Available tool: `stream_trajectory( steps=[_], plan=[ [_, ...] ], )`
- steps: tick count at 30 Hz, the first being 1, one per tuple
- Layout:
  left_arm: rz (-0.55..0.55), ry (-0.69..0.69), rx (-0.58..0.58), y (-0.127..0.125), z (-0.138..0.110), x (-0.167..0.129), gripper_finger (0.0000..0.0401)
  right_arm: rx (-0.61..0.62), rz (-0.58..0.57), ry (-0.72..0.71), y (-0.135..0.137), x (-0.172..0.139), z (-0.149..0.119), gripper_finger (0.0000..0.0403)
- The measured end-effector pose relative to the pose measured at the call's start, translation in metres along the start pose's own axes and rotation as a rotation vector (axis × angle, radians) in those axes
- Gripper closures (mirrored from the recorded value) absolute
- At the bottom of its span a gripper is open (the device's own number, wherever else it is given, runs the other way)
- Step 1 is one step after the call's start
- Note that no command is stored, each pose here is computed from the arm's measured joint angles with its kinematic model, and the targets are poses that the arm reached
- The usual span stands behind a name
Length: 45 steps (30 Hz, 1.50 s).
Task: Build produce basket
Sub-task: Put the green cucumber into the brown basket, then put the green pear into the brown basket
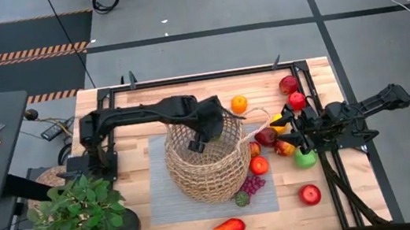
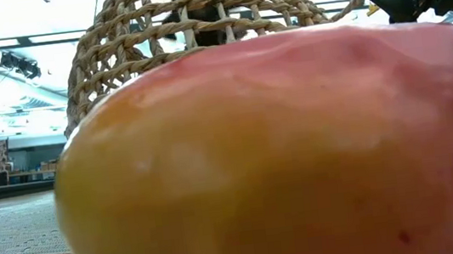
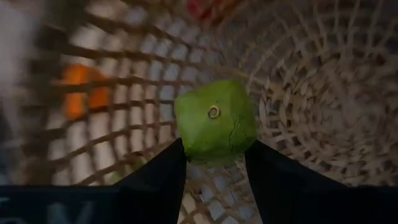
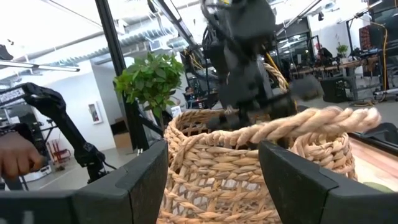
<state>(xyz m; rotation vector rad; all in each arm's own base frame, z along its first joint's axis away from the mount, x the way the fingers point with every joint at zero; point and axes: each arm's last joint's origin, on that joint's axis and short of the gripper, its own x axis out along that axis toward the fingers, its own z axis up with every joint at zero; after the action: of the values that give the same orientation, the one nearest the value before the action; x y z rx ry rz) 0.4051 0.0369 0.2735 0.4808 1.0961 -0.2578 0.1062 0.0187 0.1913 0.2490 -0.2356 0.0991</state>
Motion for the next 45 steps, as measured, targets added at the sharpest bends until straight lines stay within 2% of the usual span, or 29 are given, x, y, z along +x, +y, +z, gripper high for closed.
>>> stream_trajectory(
  steps=[6,11,15,20,23,26,29,33,37,43,45],
  plan=[
    [-0.049,0.064,0.079,-0.006,0.0,0.03,0.0239,0.0,0.0,0.002,0.0,0.0,0.0,0.0148],
    [-0.058,0.089,0.085,-0.009,0.0,0.038,0.023,0.0,0.0,0.0,0.0,0.0,0.0,0.0148],
    [-0.055,0.078,0.087,-0.013,0.004,0.037,0.0178,0.0,0.0,0.001,0.0,0.0,0.0,0.0148],
    [0.036,0.105,0.025,-0.016,0.008,0.034,0.009,0.0,0.0,0.002,0.0,0.0,0.0,0.0148],
    [0.087,0.148,-0.027,-0.02,0.008,0.026,0.0061,0.0,0.0,0.002,0.0,0.0,0.0,0.0148],
    [0.104,0.135,-0.121,-0.02,0.012,0.007,0.0058,0.0,0.0,0.001,0.0,0.0,0.0,0.0148],
    [0.126,0.097,-0.186,-0.015,0.017,-0.019,0.0075,0.0,0.0,0.0,0.0,0.0,0.0,0.0148],
    [0.193,0.015,-0.272,0.009,0.01,-0.055,0.0108,0.0,0.0,0.001,0.0,0.0,0.0,0.0148],
    [0.274,-0.044,-0.419,0.05,-0.015,-0.069,0.0136,0.0,0.001,-0.003,0.0,0.0,0.0,0.0148],
    [0.377,-0.16,-0.86,0.119,-0.071,-0.07,0.017,0.0,0.0,-0.002,0.0,0.0,0.0,0.0148],
    [0.375,-0.095,-0.955,0.131,-0.094,-0.057,0.0179,0.0,0.0,-0.003,0.0,0.0,0.0,0.0148]
  ],
)
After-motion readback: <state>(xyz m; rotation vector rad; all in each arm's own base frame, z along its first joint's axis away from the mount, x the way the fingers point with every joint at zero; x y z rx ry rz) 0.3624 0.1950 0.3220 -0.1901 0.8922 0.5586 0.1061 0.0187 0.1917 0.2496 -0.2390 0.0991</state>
